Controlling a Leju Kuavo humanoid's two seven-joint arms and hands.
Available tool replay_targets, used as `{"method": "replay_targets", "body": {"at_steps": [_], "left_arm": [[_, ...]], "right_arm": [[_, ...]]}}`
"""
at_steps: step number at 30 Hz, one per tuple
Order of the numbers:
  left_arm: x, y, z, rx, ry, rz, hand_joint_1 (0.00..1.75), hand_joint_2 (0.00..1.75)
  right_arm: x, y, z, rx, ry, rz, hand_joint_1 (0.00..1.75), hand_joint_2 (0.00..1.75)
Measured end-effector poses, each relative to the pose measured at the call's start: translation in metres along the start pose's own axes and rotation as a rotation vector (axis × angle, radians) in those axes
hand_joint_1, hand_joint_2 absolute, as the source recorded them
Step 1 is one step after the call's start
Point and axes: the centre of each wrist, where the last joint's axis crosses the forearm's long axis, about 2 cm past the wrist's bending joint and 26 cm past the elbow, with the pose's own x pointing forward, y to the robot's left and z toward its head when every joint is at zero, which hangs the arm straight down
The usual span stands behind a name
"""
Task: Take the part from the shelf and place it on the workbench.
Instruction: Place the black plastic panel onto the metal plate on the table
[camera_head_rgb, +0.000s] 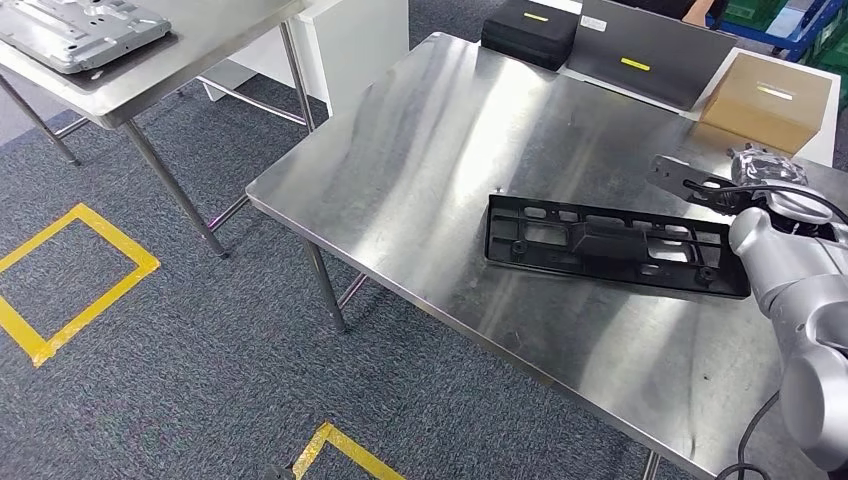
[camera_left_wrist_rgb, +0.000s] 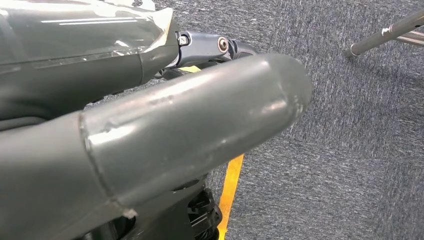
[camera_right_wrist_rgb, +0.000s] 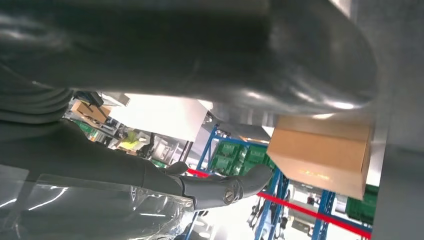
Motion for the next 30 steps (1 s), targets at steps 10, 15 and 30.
{"method": "replay_targets", "body": {"at_steps": [10,15,30], "left_arm": [[0.0,0.0,0.0,0.0,0.0,0.0,0.0,0.0],[0.0,0.001,0.0,0.001,-0.002,-0.002,0.0,0.0],[-0.001,0.001,0.0,0.039,0.006,0.028,0.0,0.0]], "right_arm": [[0.004,0.003,0.001,0.042,-0.021,0.003,0.0,0.0],[0.003,0.004,0.001,-0.037,-0.035,-0.017,0.0,0.0],[-0.022,-0.025,-0.001,-0.376,0.014,-0.014,0.0,0.0]]}}
